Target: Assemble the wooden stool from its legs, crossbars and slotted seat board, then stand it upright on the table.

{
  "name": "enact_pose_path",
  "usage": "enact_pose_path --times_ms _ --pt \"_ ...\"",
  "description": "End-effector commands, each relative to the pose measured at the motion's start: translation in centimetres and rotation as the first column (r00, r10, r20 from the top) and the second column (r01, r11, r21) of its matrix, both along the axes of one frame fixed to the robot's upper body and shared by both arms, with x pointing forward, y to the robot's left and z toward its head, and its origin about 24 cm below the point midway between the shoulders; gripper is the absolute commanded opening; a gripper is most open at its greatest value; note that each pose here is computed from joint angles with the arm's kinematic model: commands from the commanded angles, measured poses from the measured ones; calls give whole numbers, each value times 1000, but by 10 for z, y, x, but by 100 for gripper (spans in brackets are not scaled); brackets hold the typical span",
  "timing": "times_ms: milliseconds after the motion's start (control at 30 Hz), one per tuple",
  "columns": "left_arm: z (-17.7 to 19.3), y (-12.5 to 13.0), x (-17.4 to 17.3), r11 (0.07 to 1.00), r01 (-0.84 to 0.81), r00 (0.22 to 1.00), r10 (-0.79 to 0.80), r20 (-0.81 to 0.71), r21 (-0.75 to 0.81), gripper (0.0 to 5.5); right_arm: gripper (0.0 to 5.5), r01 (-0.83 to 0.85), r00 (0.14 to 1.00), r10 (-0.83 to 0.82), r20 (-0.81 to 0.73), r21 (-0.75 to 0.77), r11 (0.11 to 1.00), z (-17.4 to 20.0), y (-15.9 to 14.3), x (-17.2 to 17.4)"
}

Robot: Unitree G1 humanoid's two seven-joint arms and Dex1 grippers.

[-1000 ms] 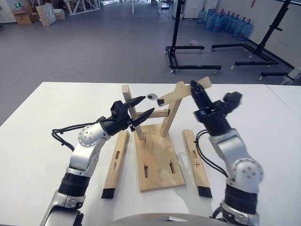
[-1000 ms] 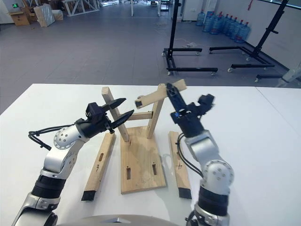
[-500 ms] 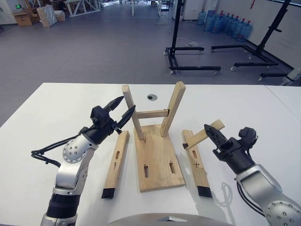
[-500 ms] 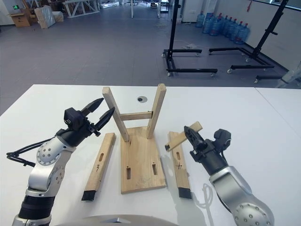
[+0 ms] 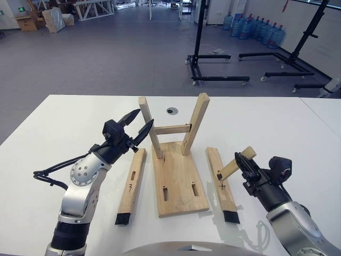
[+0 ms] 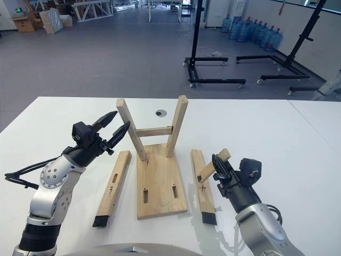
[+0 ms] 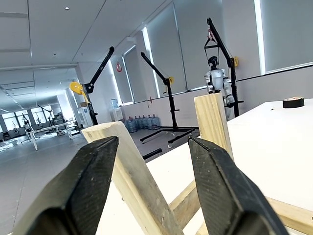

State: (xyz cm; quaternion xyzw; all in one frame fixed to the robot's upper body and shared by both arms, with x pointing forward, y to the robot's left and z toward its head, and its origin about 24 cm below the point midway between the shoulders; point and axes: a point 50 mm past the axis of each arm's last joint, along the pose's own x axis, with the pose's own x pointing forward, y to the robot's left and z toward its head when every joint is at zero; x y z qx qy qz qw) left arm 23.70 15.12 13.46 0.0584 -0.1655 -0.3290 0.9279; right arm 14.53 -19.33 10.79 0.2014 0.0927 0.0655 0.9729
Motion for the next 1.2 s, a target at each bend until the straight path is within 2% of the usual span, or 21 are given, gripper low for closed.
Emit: enact_pose_path --times_ms 33,700,800,867,1200 --pt "-4 -2 3 1000 8 1000 -8 -16 24 262 38 26 1000 -26 16 -20 999 3 -3 -2" --pt "-5 -10 14 998 38 999 -38 4 48 262 38 67 996 -62 64 -76 995 4 -14 -19" --pt "-5 -9 15 998 38 999 -38 6 53 262 38 66 997 -63 52 -60 996 -23 -10 38" --pt "-5 -9 15 998 38 999 -38 6 54 262 38 61 997 -57 55 -63 996 -26 -4 56" --pt "-5 -7 16 997 42 999 -42 10 61 262 38 77 994 -71 82 -75 994 -24 1 63"
